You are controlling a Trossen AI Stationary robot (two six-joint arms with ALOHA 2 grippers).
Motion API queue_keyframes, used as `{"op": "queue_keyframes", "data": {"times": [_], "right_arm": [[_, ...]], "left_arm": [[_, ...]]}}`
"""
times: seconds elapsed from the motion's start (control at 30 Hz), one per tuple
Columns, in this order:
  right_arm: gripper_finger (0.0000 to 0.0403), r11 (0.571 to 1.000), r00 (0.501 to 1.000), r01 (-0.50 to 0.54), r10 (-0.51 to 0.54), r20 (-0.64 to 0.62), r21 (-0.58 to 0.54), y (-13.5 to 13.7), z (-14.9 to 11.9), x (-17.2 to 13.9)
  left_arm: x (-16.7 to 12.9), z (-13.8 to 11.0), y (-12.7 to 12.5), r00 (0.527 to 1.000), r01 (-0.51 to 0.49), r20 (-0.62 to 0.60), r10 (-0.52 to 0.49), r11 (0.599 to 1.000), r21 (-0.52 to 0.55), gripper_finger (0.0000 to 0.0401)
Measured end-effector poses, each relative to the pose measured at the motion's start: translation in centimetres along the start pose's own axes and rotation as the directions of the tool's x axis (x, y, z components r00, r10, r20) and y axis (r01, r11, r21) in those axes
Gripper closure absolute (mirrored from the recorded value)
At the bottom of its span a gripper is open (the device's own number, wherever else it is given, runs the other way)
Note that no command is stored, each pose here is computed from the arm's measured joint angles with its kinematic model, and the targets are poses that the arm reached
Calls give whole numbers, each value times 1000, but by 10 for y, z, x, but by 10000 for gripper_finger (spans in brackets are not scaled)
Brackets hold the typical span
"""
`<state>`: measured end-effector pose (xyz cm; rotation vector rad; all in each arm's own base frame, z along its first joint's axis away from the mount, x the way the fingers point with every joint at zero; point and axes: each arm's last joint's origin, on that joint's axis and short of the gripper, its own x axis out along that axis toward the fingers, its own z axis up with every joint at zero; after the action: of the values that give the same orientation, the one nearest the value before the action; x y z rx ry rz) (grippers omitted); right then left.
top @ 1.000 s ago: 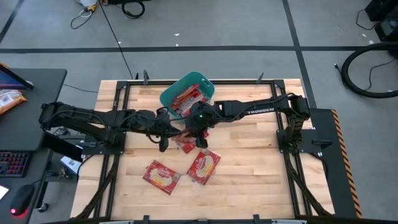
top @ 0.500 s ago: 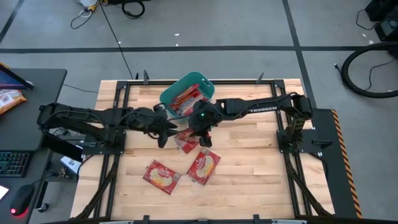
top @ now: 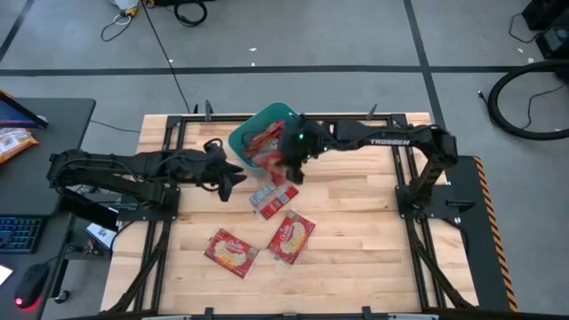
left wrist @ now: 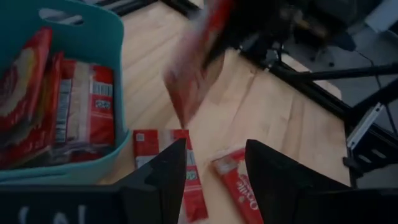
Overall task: Sort popcorn bags into baskets
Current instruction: Put the red popcorn bag into the blue bin
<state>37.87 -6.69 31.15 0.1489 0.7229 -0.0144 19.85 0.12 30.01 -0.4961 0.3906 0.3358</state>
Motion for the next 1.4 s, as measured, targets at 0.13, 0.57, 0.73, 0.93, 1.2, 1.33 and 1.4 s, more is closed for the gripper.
{"op": "queue_keyframes", "data": {"times": [0.13, 0.57, 0.73, 0.93, 1.2, 1.33, 1.4], "right_arm": [[367, 992, 998, 31, -38, 51, 123, -20, 5, -6], [367, 763, 933, -77, -172, 316, 641, -90, 24, -24], [367, 642, 932, -110, -199, 303, 759, -106, 18, -7], [367, 448, 908, -142, -297, 296, 883, -113, 15, 11], [367, 169, 831, -219, -484, 274, 961, -120, 14, 17], [367, 64, 833, -185, -519, 191, 981, -115, 7, 23], [367, 13, 819, -163, -555, 143, 986, -109, 3, 26]], "left_arm": [[-1, 3, 2, 1000, -5, 26, 7, 998, -63, 232], [-2, 30, -1, 961, 82, 273, -45, 989, -126, 232], [-1, 32, 3, 957, 59, 290, -17, 989, -138, 232], [-2, 36, 2, 945, 83, 326, -32, 986, -143, 232], [-6, 43, -5, 914, 177, 390, -112, 975, -134, 232], [-7, 44, -7, 907, 216, 388, -165, 972, -90, 232], [-7, 45, -7, 904, 214, 387, -181, 976, -43, 232]]}}
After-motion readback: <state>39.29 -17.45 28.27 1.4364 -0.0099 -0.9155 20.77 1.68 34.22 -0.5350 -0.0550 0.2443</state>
